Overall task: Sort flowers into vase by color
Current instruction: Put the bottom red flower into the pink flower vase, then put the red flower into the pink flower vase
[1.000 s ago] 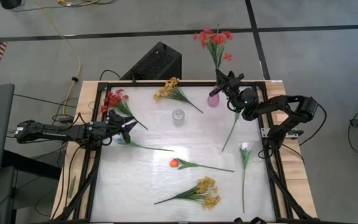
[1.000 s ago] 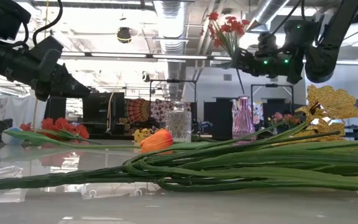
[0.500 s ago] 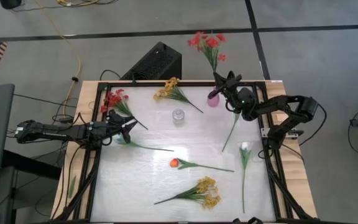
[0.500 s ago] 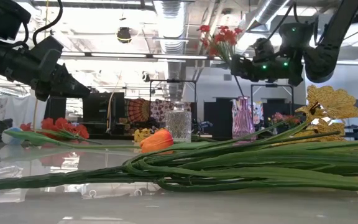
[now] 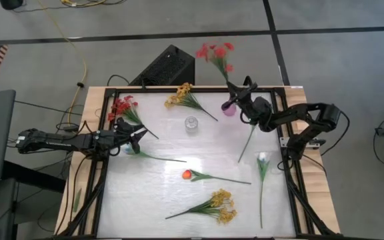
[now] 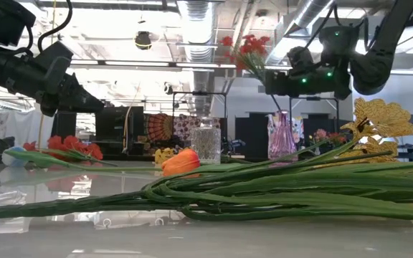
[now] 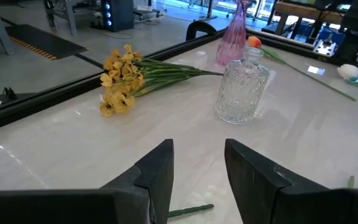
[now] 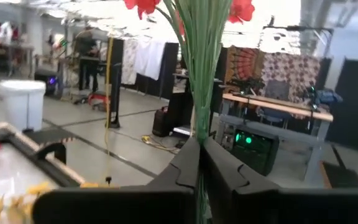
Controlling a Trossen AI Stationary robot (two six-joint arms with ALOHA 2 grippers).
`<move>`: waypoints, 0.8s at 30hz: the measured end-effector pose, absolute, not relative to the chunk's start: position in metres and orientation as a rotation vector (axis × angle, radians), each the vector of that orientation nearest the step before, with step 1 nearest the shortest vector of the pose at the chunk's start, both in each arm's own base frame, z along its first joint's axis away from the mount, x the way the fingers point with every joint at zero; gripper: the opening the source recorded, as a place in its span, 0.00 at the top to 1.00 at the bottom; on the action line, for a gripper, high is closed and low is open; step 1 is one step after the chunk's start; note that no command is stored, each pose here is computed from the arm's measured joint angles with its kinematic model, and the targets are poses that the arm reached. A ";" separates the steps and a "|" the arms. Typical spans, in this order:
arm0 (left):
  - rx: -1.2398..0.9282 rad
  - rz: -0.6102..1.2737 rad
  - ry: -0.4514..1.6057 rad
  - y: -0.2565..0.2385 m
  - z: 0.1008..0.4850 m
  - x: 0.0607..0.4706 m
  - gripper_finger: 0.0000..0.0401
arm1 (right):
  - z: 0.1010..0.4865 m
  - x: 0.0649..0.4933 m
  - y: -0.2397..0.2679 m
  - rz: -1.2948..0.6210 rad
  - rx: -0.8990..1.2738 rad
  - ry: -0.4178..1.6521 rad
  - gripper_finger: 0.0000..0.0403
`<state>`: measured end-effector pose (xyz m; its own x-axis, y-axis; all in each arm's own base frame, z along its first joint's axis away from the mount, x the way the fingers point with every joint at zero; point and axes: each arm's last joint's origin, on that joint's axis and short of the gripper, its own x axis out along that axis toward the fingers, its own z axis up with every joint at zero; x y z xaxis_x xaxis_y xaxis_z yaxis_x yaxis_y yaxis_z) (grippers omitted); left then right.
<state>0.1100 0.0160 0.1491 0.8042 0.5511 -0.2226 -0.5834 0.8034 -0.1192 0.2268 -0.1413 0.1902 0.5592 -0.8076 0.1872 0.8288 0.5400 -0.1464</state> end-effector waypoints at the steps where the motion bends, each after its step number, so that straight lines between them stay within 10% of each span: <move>1: -0.186 0.611 0.181 0.016 0.149 0.110 0.67 | 0.190 0.226 -0.139 -0.970 -0.247 -0.097 0.86; 24: -0.186 0.611 0.181 0.016 0.149 0.110 0.67 | 0.185 0.231 -0.091 -1.272 -0.358 0.090 0.44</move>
<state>0.1099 0.0160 0.1491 0.8043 0.5511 -0.2223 -0.5834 0.8034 -0.1193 0.2311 -0.0907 0.1854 0.2993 -0.9452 0.1301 0.9175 0.2477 -0.3112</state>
